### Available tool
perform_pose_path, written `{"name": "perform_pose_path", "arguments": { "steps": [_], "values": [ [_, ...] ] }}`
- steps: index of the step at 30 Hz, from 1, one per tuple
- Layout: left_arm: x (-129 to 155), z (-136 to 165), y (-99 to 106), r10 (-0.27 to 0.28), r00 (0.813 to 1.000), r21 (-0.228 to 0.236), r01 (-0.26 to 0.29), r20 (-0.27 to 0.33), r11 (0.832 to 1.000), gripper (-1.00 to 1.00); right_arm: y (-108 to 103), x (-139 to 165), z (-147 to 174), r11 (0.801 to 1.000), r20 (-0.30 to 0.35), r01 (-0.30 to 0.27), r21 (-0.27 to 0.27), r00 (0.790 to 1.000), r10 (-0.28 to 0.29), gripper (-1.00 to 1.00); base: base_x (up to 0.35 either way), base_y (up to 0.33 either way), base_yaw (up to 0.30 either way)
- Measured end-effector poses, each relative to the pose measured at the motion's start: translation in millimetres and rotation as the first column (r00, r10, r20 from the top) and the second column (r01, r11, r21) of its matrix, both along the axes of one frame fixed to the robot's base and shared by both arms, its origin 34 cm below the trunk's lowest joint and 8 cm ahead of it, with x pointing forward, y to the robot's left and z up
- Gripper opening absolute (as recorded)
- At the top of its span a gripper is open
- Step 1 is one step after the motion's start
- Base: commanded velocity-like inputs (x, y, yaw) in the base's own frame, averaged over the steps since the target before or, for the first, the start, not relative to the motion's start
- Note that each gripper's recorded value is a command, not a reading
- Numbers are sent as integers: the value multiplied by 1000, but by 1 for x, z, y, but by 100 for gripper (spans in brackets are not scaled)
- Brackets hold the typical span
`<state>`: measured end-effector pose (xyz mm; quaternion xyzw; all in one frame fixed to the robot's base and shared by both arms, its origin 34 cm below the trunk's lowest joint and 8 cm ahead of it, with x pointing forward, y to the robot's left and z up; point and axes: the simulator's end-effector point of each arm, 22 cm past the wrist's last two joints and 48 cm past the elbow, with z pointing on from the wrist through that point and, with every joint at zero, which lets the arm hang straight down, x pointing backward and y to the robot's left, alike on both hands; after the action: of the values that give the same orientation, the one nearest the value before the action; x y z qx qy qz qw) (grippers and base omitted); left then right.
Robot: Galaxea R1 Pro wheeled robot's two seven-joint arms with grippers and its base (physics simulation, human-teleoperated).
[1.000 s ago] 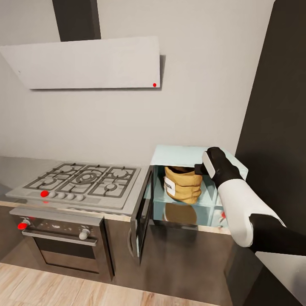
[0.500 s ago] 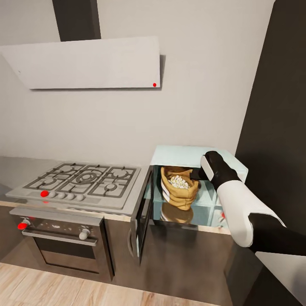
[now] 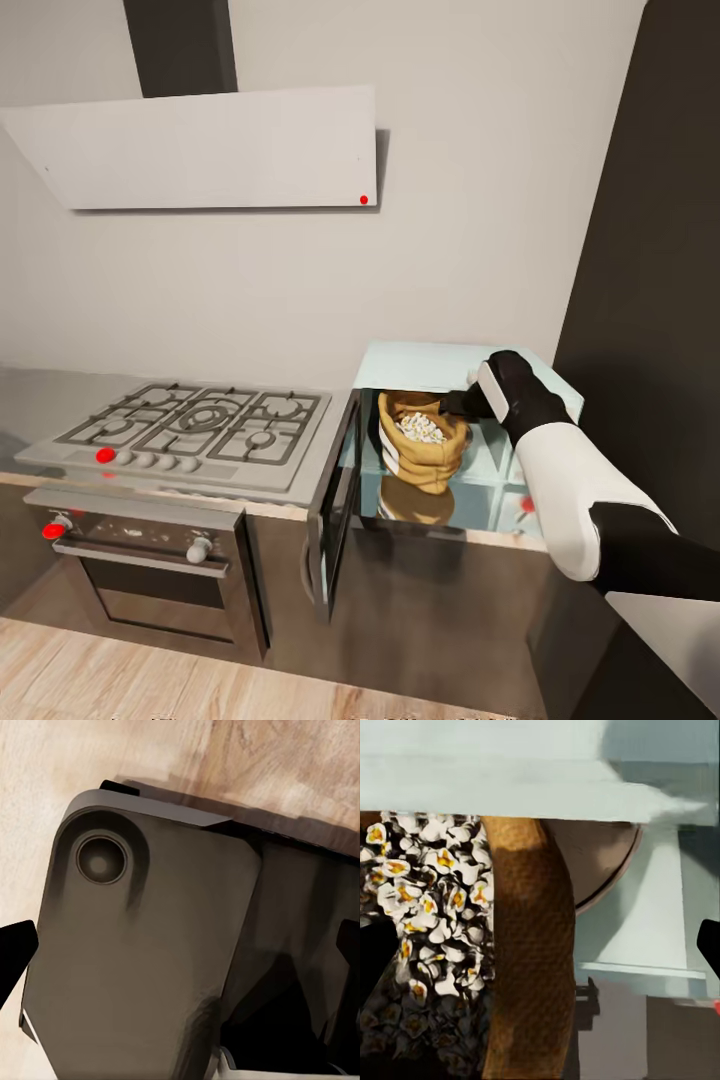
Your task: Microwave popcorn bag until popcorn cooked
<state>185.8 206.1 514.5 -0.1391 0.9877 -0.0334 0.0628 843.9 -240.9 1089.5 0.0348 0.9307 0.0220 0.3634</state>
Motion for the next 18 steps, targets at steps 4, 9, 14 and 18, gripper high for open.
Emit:
{"name": "perform_pose_path", "arguments": {
  "steps": [4,9,14,18],
  "values": [
    [0,0,0,-1,1000,0,1,0,1000,100,1,0,0,1000,1,-1,0,1000,1,100,-295,0,0],
    [0,0,0,-1,1000,0,1,0,1000,100,5,0,0,1000,0,-9,-1,1000,9,100,-342,0,0],
    [0,0,0,-1,1000,0,1,0,1000,100,28,9,44,993,114,-84,78,991,75,100,-345,0,0],
    [0,0,0,0,1000,1,0,0,1000,100,25,11,57,992,146,-90,84,986,77,100,-326,0,0]
  ]
}}
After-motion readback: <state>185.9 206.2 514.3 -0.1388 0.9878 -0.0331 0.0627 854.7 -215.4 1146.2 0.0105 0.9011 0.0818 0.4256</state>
